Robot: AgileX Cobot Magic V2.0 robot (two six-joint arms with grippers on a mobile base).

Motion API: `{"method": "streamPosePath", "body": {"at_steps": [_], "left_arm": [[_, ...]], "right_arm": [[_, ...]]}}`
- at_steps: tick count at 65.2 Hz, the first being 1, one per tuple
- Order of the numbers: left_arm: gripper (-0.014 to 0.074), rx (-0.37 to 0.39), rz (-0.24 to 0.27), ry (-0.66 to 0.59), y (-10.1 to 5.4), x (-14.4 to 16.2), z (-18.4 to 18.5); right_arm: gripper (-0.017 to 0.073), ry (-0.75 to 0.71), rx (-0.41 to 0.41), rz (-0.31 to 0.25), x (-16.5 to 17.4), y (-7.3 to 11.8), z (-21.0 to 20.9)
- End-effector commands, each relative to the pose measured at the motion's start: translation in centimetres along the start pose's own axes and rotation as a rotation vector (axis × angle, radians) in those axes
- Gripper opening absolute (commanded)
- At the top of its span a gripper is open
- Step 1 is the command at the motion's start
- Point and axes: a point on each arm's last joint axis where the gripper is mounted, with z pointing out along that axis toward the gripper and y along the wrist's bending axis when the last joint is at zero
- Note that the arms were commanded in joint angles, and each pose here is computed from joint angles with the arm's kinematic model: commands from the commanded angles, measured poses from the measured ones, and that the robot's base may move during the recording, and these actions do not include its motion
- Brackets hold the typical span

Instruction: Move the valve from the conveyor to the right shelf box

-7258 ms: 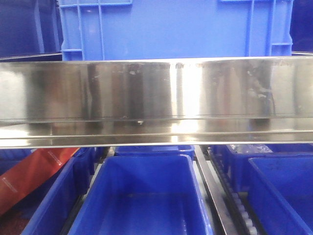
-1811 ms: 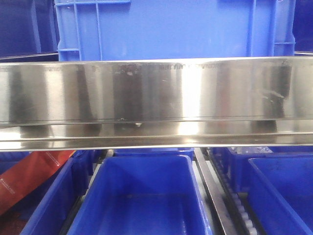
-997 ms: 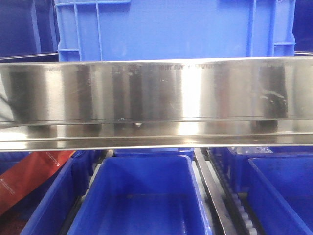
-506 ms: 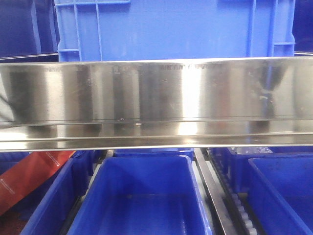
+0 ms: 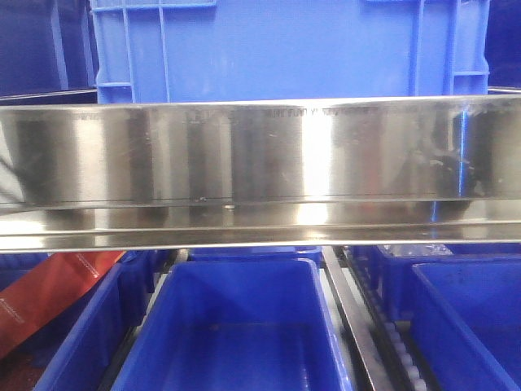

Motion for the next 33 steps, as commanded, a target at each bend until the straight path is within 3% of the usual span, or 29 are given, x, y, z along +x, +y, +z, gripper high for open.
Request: {"method": "streamPosePath", "body": {"at_steps": [1,33], "left_arm": [[-0.0111,-0.004,0.003,-0.021,0.04,-0.17,-0.11],[-0.0111,-0.004,0.003,-0.021,0.04,-0.17,-0.11]], "right_arm": [[-0.0167,-0.033,0.007,0.001,-0.23,-0.05,-0.05],[-0.0167,-0.022,-0.043,-0.019,-0.13,0.23,-0.05]]}}
